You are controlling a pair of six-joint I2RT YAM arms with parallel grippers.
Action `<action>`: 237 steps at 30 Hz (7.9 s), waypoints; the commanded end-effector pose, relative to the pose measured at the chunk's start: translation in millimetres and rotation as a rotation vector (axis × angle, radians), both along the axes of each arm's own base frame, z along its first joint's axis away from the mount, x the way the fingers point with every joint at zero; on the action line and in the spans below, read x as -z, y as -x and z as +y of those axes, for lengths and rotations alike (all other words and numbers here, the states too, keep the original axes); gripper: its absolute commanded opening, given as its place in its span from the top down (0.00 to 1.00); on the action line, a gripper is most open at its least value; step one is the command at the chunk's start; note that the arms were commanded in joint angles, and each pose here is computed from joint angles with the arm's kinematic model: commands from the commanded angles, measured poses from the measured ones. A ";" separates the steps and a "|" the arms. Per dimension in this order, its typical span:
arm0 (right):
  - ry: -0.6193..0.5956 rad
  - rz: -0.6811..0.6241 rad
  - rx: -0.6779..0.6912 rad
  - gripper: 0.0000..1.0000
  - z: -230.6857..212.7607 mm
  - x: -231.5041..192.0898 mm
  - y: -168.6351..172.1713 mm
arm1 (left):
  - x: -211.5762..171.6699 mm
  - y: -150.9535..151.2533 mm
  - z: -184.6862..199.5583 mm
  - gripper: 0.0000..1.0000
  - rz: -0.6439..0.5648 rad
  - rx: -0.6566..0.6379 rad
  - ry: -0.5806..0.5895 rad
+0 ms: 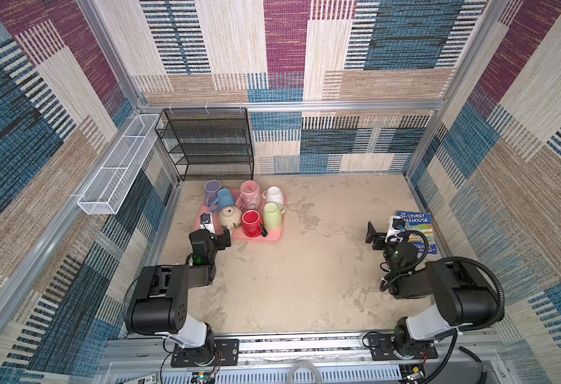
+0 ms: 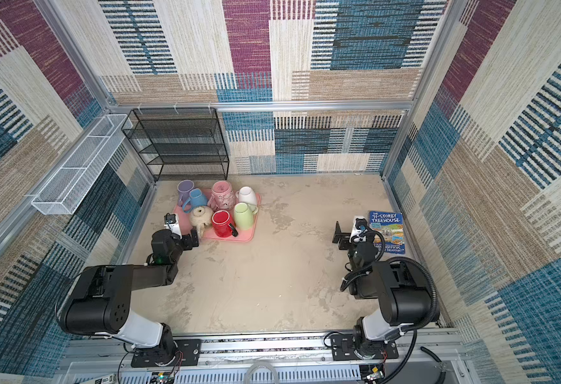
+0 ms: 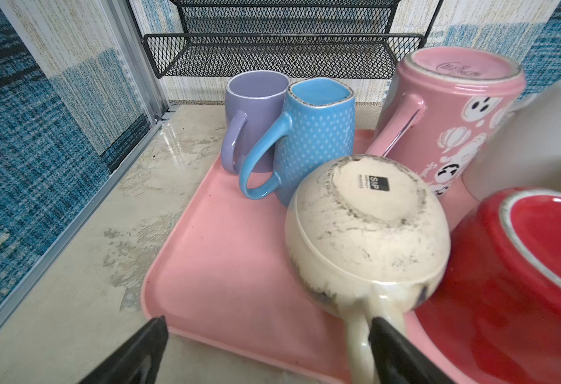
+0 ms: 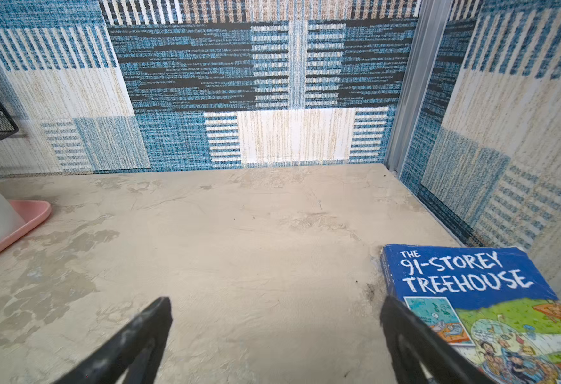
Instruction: Turn the mug right side up
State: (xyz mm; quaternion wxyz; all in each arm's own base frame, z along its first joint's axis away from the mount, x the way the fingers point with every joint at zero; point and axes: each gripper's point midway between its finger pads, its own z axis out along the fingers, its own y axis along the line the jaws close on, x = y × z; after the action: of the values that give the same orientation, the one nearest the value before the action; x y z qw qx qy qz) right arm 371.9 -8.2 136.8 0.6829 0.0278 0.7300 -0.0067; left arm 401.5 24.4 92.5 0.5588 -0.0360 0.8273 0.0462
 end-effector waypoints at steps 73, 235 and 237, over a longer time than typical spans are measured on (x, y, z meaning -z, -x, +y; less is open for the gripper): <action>-0.530 0.601 -0.625 0.21 221.1 -9.9 -143.8 | -161.6 81.1 -10.4 0.06 0.192 -0.110 0.348; -0.458 0.920 -0.554 1.00 180.8 92.7 -140.6 | 62.4 -110.6 -105.5 1.00 0.941 0.226 0.159; -0.456 0.928 -0.551 1.00 179.6 95.2 -139.8 | 57.5 -103.6 -106.0 1.00 0.943 0.215 0.177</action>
State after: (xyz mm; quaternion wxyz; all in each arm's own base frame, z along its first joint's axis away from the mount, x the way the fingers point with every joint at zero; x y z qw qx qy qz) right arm 518.8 154.8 35.3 0.2602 -0.0050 0.9253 0.2760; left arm 528.8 -78.2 33.8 0.1583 0.0709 0.9831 -0.0580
